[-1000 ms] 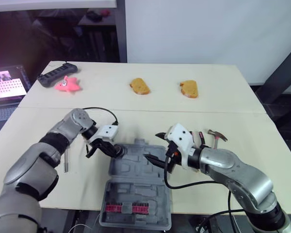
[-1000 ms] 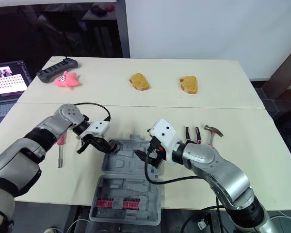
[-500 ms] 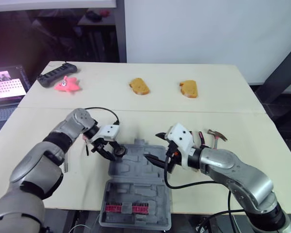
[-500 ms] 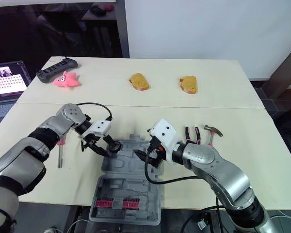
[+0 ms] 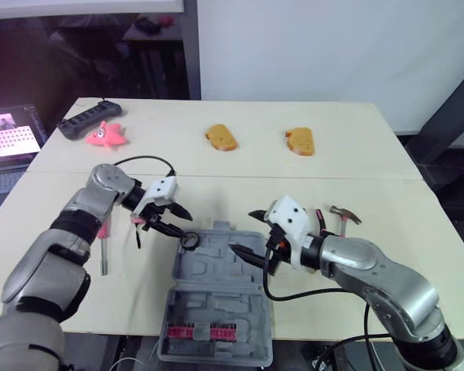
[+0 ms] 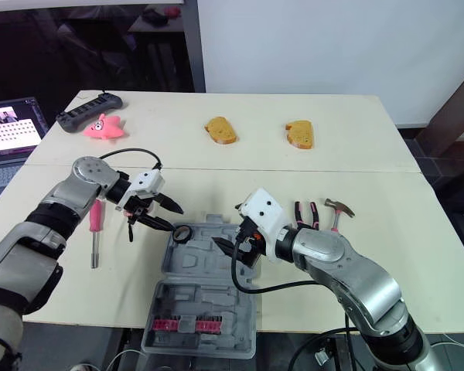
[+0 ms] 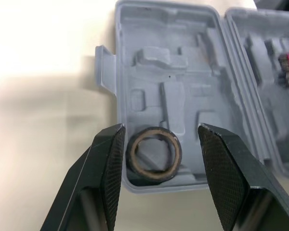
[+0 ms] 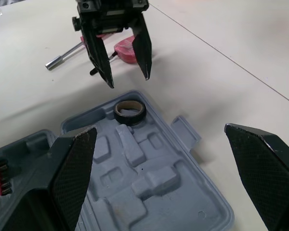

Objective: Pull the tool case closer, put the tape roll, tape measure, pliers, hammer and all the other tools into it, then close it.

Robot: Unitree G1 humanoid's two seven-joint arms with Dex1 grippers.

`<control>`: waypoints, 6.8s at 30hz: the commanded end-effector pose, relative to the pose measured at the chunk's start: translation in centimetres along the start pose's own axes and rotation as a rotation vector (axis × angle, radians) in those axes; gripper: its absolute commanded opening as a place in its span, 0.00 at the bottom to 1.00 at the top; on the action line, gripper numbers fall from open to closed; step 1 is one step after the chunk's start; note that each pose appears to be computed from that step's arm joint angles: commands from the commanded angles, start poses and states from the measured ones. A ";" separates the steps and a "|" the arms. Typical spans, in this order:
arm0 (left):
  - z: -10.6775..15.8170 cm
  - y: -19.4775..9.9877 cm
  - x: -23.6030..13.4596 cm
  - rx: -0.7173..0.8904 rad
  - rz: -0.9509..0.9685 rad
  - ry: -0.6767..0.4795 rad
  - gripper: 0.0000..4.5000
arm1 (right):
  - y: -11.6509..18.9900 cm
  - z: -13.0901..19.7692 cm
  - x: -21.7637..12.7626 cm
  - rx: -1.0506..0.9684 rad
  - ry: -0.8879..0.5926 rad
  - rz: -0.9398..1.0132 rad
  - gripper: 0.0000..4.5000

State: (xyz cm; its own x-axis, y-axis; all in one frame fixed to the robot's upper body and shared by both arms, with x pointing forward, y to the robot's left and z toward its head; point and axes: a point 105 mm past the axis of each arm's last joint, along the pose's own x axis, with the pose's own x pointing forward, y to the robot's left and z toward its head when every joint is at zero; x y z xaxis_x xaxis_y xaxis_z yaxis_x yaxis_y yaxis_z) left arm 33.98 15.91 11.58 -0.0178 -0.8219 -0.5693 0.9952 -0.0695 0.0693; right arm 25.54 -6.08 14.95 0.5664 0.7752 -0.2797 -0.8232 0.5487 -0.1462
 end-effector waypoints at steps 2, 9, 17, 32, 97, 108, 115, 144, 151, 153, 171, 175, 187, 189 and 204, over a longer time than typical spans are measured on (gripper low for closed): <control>1.0 0.3 -0.3 -0.012 0.098 -0.091 0.40 | 0.1 0.9 -0.3 -0.014 -0.040 -0.003 1.00; -0.3 -0.8 0.9 -0.048 0.134 -0.110 0.40 | 0.1 0.7 -0.5 -0.011 -0.037 0.001 1.00; -1.2 -0.6 2.6 -0.039 0.237 -0.171 0.40 | 0.1 0.6 -0.5 -0.006 -0.033 -0.006 1.00; -5.3 -0.9 3.3 -0.029 0.297 -0.068 0.40 | 0.0 0.6 -0.4 -0.008 -0.033 -0.017 1.00; -11.1 -10.2 -14.1 -0.683 1.462 -0.303 0.99 | -5.7 -2.9 -11.2 0.098 -0.107 -0.131 1.00; -8.1 -8.2 -8.0 -0.799 1.575 -0.332 0.99 | -0.5 3.7 -2.6 -0.074 -0.227 0.223 1.00; -8.5 -6.0 -6.1 -0.828 1.549 -0.250 0.99 | 0.1 3.6 -1.3 -0.067 -0.222 0.242 1.00; -12.7 -3.3 -0.4 -1.042 1.441 -0.127 0.00 | 0.6 3.8 -1.4 -0.077 -0.188 0.205 1.00; -12.5 -3.8 -0.3 -1.019 1.423 -0.112 0.00 | 0.6 3.6 -1.3 -0.070 -0.178 0.204 1.00; -12.3 -4.3 -0.4 -0.976 1.407 -0.098 0.00 | 0.6 3.5 -1.3 -0.068 -0.169 0.202 1.00; -13.2 -19.8 0.5 -0.927 1.178 0.067 0.00 | 0.8 2.4 -1.7 -0.036 -0.123 0.205 1.00; -13.6 -22.8 0.0 -0.949 1.140 0.063 0.00 | 1.0 2.3 -1.8 -0.031 -0.118 0.206 1.00; -16.2 -25.3 -0.5 -0.932 1.067 0.105 0.00 | 0.9 2.2 -1.5 -0.025 -0.109 0.207 1.00; -16.4 -25.4 -0.5 -0.926 1.063 0.101 0.00 | 0.8 2.1 -1.5 -0.024 -0.109 0.203 1.00; -14.7 -24.9 -6.1 -0.685 0.848 0.003 0.98 | 1.0 2.2 -1.4 -0.022 -0.129 0.200 1.00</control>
State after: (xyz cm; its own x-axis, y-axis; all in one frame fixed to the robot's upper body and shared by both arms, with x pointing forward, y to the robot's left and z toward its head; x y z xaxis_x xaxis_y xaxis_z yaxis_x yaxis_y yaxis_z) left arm 11.05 30.12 0.32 0.7164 -0.4324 -0.5475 0.5082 0.8611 -0.0151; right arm 24.20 -6.22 16.47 0.3916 0.8943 -0.2164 -0.9201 0.3805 -0.0925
